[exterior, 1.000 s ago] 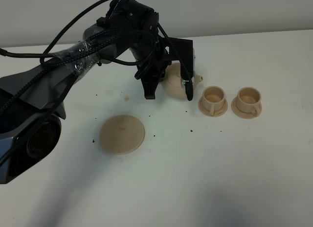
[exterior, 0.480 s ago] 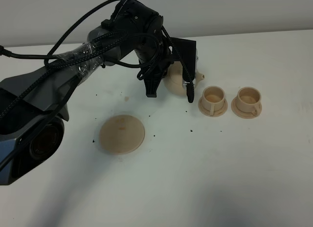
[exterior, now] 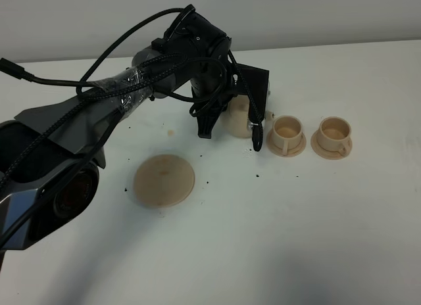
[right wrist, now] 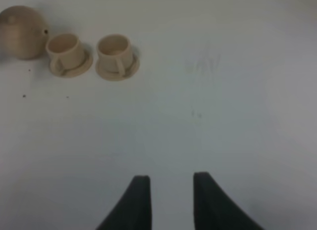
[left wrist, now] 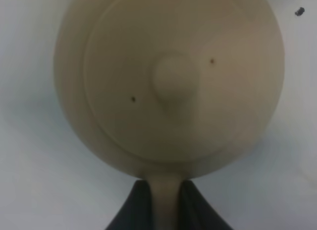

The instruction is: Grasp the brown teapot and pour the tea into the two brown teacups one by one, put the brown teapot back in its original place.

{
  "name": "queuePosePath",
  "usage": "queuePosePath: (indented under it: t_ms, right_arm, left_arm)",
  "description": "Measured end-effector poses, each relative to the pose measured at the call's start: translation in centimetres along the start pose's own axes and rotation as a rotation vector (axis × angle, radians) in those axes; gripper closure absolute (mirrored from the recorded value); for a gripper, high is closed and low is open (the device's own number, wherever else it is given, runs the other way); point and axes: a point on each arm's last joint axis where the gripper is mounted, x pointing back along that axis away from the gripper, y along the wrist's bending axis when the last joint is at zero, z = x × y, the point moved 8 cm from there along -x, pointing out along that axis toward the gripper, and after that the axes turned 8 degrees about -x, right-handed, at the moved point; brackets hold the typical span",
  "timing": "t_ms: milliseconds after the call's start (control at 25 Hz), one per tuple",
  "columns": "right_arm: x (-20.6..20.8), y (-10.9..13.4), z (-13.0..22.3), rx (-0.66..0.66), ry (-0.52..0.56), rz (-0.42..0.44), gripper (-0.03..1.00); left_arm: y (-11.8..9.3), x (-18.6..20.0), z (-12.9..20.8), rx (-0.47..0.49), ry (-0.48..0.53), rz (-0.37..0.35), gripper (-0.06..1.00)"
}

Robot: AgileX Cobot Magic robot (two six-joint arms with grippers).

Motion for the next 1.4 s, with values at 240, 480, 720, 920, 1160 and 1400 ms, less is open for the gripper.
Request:
queuePosePath:
  t_ms: [240,480,720,920,1160,1400]
  right_arm:
    - [0.0,0.0,0.0,-0.001,0.000,-0.001,0.73]
    - [0.0,0.0,0.0,-0.001,0.000,-0.001,0.73]
    - [0.0,0.0,0.0,-0.001,0.000,-0.001,0.73]
    - [0.0,0.0,0.0,-0.001,0.000,-0.001,0.73]
    - [0.0,0.0,0.0,-0.001,0.000,-0.001,0.73]
    - [0.0,0.0,0.0,-0.001,0.000,-0.001,0.73]
  left_arm:
    - [0.4,0.1,-0.2,-0.019,0.008,-0.025,0.79]
    - [1.1,0.3,-0.6,-0.066,0.033,-0.075,0.79]
    - [1.5,0.5,-1.2,-0.095,0.034,-0.111,0.79]
    - [1.8,0.6,-1.5,-0.128,0.031,-0.127,0.79]
    - [2.1,0.8,-2.0,-0.174,0.042,-0.156,0.79]
    - [2.5,0.9,-1.5,-0.219,0.079,-0.177,0.79]
